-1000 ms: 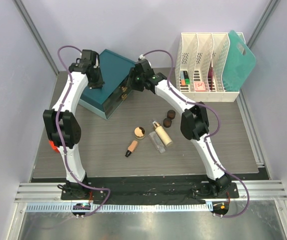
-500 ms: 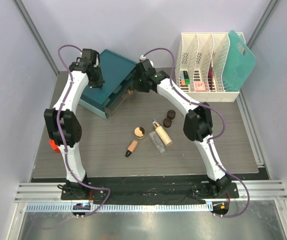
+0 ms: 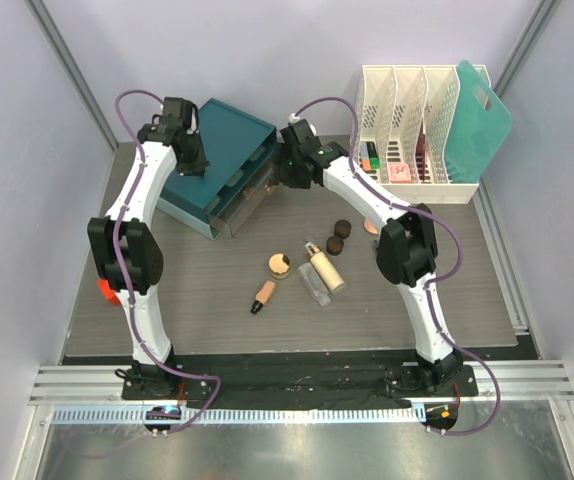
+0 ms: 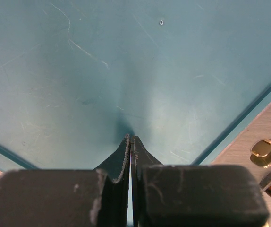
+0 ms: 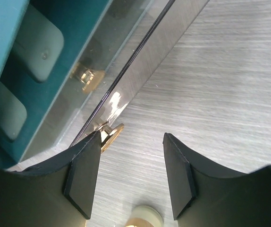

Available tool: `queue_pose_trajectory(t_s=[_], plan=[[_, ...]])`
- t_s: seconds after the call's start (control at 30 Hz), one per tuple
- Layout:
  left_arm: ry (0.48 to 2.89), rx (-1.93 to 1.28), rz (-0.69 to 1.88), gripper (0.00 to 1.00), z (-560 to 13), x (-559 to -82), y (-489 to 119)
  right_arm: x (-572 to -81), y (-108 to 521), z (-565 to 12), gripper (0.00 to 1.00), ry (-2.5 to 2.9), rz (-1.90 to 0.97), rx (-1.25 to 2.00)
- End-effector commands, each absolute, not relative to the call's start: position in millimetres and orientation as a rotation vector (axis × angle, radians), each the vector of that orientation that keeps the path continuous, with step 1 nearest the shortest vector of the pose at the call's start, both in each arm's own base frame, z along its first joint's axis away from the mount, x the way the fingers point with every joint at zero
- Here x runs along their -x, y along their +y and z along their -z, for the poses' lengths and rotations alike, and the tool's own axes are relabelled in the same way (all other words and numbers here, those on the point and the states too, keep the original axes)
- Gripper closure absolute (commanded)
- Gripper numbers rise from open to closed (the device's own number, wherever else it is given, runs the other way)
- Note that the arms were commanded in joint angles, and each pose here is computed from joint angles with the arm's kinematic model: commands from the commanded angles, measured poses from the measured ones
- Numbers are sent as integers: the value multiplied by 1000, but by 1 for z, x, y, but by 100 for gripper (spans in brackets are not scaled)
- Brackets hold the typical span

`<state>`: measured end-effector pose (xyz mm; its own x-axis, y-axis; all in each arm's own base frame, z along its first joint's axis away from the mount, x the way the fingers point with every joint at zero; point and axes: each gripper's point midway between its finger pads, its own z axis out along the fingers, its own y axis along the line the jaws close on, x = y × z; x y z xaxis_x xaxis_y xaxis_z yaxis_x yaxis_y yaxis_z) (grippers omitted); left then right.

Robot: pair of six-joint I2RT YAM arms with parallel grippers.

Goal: Organize the makeup

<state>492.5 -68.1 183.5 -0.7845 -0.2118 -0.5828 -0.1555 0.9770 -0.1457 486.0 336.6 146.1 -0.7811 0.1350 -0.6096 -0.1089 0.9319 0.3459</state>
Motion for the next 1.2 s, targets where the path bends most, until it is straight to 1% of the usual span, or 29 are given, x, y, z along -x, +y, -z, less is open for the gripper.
queue_pose_trajectory(t_s=[0.0, 0.43, 0.97, 1.17], plan=[[2533, 249, 138, 100, -173, -486, -71, -472, 273, -124, 41, 2534, -216, -18], [2546, 250, 154, 100, -171, -484, -73, -468, 267, -127, 36, 2538, -203, 11], [2592, 261, 100, 100, -157, -478, -67, -467, 251, -137, 35, 2523, -145, 24], [2586, 241, 73, 100, -161, -478, -63, -468, 257, -147, 33, 2509, -196, 37]])
